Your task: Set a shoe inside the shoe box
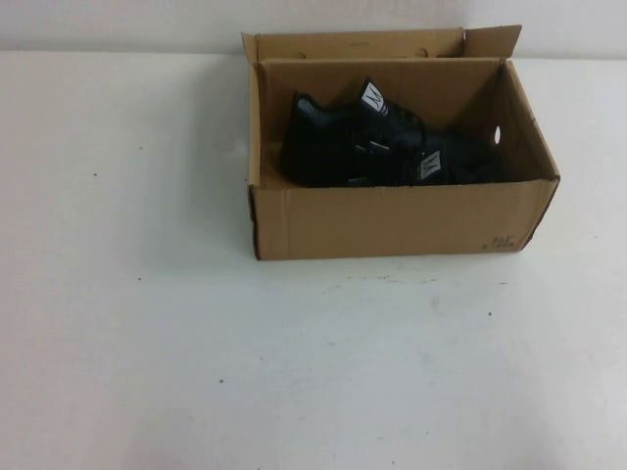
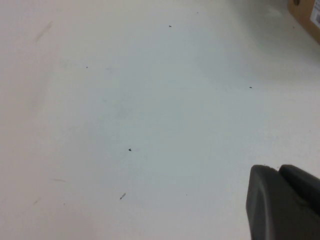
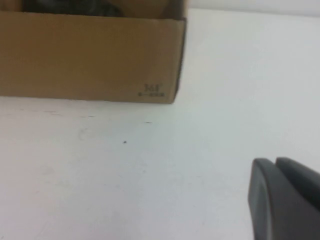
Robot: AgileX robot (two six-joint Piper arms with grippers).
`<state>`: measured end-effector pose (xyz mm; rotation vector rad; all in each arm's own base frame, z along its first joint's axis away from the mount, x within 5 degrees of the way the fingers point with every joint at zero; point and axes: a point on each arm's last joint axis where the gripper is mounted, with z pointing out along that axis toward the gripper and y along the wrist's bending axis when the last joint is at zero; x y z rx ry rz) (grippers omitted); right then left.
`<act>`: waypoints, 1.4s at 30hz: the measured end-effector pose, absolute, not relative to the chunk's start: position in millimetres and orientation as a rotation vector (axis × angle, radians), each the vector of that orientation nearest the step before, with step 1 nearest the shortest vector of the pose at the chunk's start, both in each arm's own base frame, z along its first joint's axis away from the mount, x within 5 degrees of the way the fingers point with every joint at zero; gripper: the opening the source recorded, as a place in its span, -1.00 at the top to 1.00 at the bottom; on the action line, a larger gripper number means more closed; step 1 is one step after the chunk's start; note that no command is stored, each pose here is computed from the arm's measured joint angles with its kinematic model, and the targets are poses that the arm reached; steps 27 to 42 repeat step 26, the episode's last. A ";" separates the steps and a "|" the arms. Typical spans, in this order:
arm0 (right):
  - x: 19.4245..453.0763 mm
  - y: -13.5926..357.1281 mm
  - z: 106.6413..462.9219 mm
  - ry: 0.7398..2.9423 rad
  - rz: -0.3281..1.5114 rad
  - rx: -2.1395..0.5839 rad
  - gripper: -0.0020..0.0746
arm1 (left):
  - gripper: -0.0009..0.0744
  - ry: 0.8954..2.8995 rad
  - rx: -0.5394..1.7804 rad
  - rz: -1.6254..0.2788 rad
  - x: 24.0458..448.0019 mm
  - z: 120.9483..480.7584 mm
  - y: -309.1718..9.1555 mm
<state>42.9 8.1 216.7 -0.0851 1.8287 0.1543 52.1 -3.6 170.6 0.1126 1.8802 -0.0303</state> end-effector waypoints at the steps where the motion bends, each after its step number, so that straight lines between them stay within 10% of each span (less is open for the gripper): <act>1: 44.6 6.3 212.0 1.833 0.153 -0.045 0.99 | 0.97 1.880 0.113 -0.030 52.1 170.6 -3.6; 42: 52.3 2.8 172.2 1.874 0.171 0.080 0.99 | 0.97 1.880 0.114 -0.029 52.1 170.6 -3.6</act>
